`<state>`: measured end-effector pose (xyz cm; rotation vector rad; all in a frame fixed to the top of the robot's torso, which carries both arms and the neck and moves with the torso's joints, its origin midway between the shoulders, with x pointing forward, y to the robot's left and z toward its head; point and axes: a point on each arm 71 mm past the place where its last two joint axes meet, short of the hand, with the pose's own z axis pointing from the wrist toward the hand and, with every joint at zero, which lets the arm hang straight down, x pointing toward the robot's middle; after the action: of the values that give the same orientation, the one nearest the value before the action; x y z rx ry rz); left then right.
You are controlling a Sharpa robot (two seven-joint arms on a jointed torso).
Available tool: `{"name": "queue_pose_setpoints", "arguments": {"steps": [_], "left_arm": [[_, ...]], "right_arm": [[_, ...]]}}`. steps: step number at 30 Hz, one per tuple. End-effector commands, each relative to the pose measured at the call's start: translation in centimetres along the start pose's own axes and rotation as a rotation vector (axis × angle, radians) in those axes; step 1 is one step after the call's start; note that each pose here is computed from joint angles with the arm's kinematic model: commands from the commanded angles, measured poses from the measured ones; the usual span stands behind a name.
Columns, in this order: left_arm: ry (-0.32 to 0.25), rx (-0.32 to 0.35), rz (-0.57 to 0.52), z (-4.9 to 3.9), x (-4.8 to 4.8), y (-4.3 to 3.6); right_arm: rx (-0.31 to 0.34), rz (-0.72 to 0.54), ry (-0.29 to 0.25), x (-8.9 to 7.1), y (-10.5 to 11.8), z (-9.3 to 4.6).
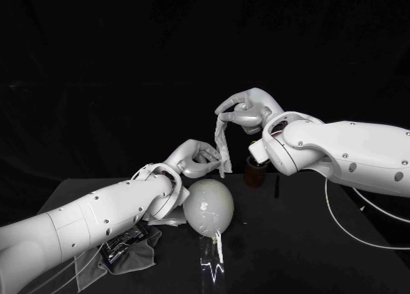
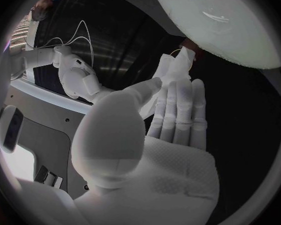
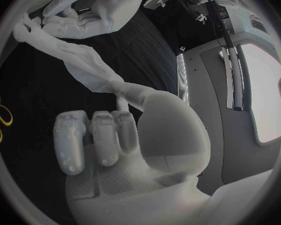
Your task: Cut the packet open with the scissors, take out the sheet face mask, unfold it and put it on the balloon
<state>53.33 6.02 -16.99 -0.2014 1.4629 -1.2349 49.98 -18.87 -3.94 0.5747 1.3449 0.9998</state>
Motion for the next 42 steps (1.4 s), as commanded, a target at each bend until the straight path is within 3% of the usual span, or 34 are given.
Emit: {"name": "queue_pose_setpoints", "arguments": {"steps": [1,17,33,42], "left_arm": [[0.021,-0.010,0.004,0.18,0.36,-0.07],[0.000,-0.028,0.013,0.30,0.29,0.17],[-0.137,-0.049,0.007,0.17,-0.83,0.53],[-0.110,-0.072,0.011,0.28,-0.41,0.51]], "right_arm": [[-0.022,0.001,-0.003,0.0,0.3,-0.1],[-0.031,0.010,0.010,0.5,0.6,-0.2],[-0.029,0.009,0.010,0.5,0.6,-0.1],[-0.038,0.010,0.016,1.1,0.9,0.2]]}}
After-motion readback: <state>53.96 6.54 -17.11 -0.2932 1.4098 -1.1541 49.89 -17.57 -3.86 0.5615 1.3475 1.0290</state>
